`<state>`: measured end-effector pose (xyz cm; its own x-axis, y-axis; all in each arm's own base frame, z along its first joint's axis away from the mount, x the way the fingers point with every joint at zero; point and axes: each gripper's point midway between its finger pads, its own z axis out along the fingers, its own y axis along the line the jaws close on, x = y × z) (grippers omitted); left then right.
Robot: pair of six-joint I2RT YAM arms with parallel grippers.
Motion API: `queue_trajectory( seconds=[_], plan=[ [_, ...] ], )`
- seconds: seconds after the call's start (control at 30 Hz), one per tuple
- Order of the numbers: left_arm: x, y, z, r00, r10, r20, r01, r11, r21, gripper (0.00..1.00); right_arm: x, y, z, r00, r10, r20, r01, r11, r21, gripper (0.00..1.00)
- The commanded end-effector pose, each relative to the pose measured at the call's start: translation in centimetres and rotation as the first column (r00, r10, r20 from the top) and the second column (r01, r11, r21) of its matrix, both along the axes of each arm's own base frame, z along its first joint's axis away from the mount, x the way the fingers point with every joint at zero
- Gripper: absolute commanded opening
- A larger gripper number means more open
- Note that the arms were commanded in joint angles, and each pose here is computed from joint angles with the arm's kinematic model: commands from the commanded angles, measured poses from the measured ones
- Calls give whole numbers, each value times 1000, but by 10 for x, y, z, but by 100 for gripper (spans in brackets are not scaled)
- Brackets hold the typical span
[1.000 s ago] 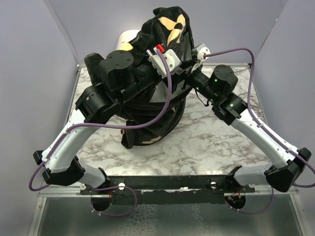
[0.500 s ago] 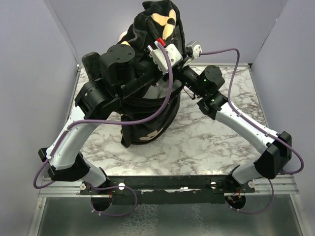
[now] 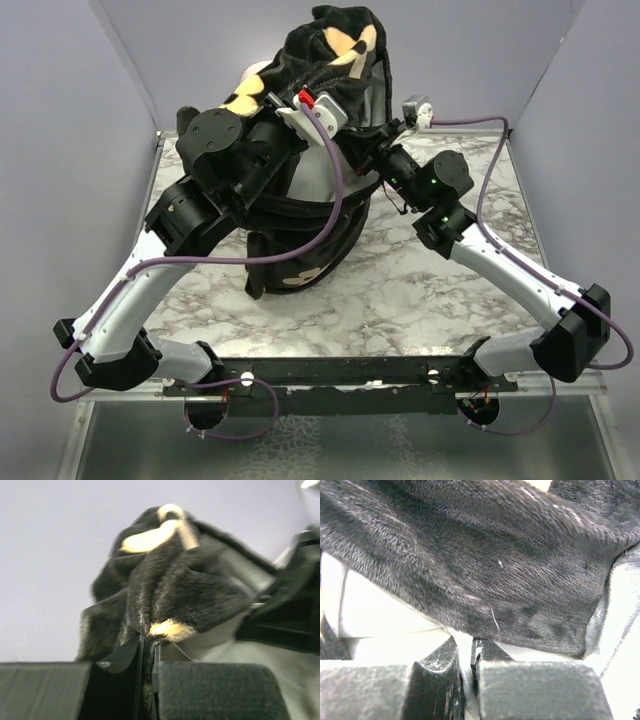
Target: Remove the pillowcase from the pillow
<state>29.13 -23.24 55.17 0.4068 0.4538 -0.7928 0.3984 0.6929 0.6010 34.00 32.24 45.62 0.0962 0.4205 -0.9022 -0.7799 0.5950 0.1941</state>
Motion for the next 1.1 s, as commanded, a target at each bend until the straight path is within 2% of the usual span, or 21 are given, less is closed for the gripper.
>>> queue_trajectory(
  seconds=[0.0,0.07,0.17,0.3,0.43,0.57,0.67,0.73,0.8,0.9,1.0,1.07],
  plan=[
    [11,72,75,917,303,260,-267,949,-166,0,10,-49,9,972,-232,-30,233,970,66,1],
    [16,93,87,880,379,286,-329,921,-209,1,16,-56,-4,958,-278,-63,281,959,30,1],
    [22,118,94,847,437,304,-378,896,-233,13,19,-67,-19,936,-338,-96,340,941,3,1],
    [32,139,86,827,488,280,-438,870,-225,43,23,-86,-25,895,-426,-129,428,904,-15,1],
    [45,153,65,828,517,215,-479,853,-206,64,18,-97,-21,883,-455,-119,456,890,-23,1],
    [61,165,39,830,548,106,-523,830,-196,71,14,-106,-17,872,-476,-116,476,879,-34,1],
    [74,177,22,825,566,-4,-555,808,-198,65,12,-114,-16,854,-508,-115,505,861,-50,1],
    [79,185,21,824,565,-48,-561,801,-208,50,13,-120,-17,838,-534,-112,531,845,-63,1],
    [81,196,31,810,585,-30,-577,788,-215,32,13,-123,-18,831,-546,-106,541,838,-67,1],
    [78,209,57,776,625,83,-599,772,-212,14,6,-122,-15,847,-524,-88,522,852,-49,1],
    [76,209,76,771,623,133,-591,777,-219,7,-10,-104,-9,916,-401,-26,401,916,-9,1],
    [78,207,79,777,617,125,-587,782,-210,6,-25,-91,-4,953,-301,16,301,953,15,1]
  ],
)
